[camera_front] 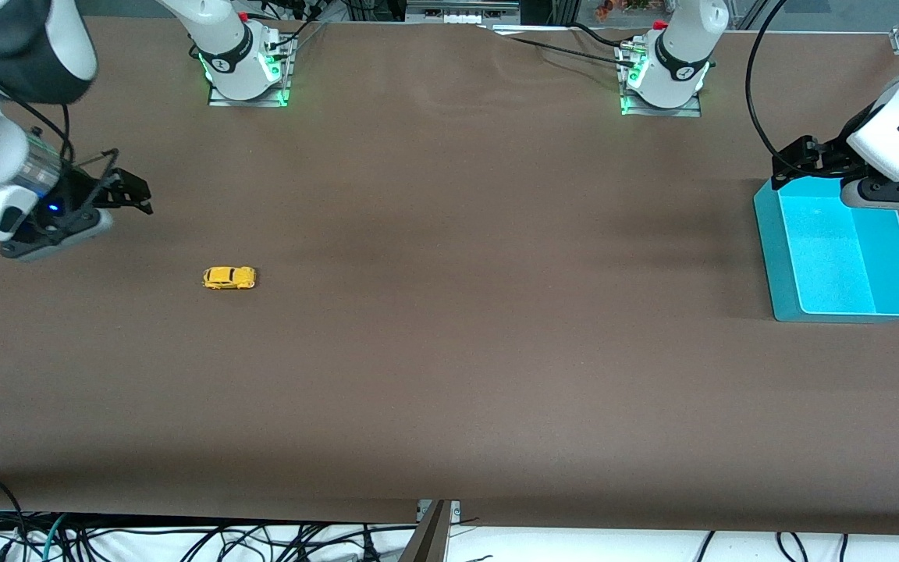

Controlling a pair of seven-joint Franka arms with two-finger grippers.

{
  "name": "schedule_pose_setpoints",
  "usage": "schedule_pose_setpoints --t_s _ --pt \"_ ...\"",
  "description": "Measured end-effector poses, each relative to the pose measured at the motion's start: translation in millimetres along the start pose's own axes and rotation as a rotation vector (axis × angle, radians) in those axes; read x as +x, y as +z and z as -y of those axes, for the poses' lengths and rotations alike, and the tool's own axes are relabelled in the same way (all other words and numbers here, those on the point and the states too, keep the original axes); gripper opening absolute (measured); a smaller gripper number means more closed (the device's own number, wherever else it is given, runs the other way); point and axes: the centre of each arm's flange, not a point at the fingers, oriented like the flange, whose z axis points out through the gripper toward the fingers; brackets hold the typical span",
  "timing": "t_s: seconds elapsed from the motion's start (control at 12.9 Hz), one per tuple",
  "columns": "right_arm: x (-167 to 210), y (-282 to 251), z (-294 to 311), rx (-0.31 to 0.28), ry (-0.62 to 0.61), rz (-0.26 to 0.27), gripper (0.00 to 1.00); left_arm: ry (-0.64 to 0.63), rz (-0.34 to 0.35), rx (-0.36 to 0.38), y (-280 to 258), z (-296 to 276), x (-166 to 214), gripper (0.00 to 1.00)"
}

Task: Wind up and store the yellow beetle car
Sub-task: 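Reach the right gripper down over the yellow beetle car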

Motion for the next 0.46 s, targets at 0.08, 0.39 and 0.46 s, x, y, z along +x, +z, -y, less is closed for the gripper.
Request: schedule_pose_setpoints --t_s 0.08,0.39,0.46 --pt "0 27 2 -0.003 -0.070 -0.004 1.00 0.000 0.000 0.000 0 0 0 1.00" --pt "2 105 22 -0.008 -0.364 -0.009 1.00 0.000 0.000 0.000 0 0 0 1.00" --pt "4 121 23 -0.011 -0.436 -0.012 1.00 0.000 0.000 0.000 0 0 0 1.00"
